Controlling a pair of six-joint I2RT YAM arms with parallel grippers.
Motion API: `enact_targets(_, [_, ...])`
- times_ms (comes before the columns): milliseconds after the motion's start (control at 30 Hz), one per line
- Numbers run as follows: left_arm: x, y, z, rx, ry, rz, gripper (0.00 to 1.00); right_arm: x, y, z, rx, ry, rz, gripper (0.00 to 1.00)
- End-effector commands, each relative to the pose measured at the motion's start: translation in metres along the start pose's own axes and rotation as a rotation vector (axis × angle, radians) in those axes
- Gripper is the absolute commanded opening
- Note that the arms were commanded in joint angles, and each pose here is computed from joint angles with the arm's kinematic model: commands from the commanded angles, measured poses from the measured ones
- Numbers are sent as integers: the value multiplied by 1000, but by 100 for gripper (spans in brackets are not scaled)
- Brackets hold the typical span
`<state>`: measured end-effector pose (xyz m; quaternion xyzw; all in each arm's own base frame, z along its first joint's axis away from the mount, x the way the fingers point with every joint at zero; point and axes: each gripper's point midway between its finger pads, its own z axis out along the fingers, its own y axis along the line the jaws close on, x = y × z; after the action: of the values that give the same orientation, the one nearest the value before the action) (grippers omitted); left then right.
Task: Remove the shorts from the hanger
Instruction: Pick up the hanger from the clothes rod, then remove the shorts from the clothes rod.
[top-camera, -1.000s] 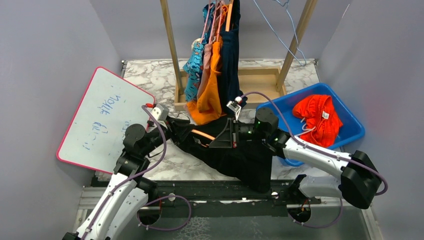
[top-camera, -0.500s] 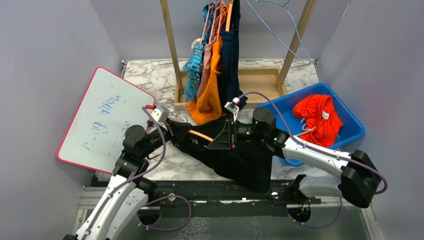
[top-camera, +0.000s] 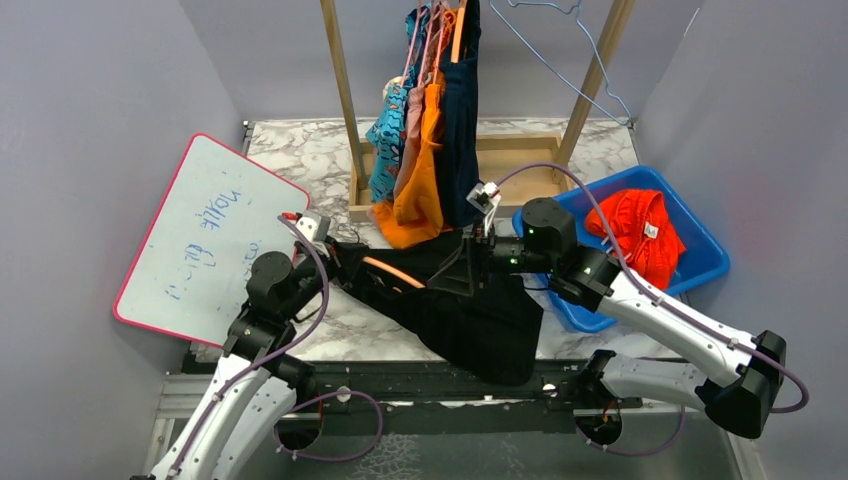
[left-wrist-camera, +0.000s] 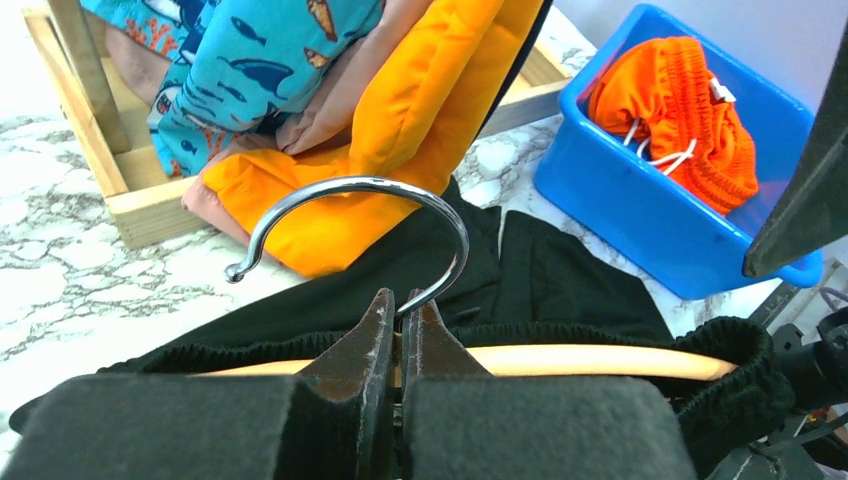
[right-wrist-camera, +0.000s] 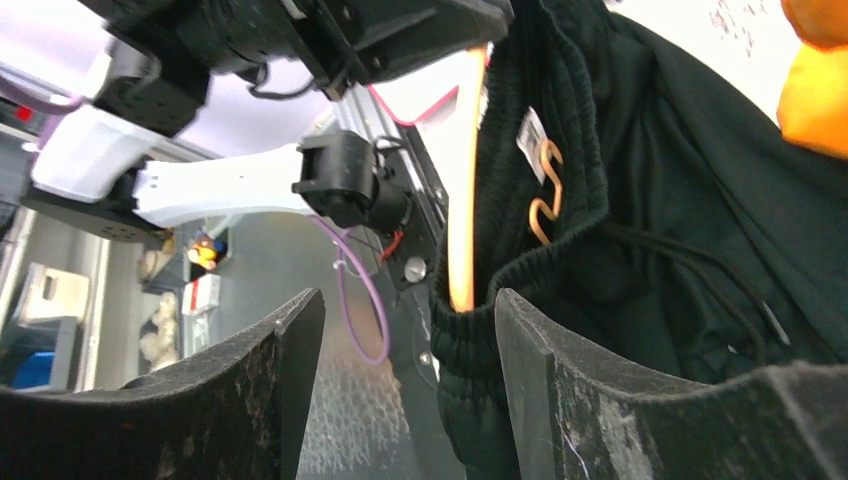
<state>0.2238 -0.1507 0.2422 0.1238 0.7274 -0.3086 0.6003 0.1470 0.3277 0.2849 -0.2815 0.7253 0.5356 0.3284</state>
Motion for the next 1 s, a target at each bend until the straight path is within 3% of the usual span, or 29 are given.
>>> enact_targets(0, [-30,3,-1,-41,-76,36,0,31,-26,1,142,139,-34,63])
enact_targets(233, [-28,6,0,-52,-69,34,0,41,-32,23,185,184,-31,42])
enact_targets(433, [-27,10,-1,-77,-63,32,0,37,-42,12,256,130,-45,4])
enact_targets(700, [-27,35,-6,-229,-60,12,0,50,-35,-2,230,185,-76,4])
enact_targets(967, [-29,58,-16,-375,-74,-12,0,51,-47,-23,321,160,-117,1])
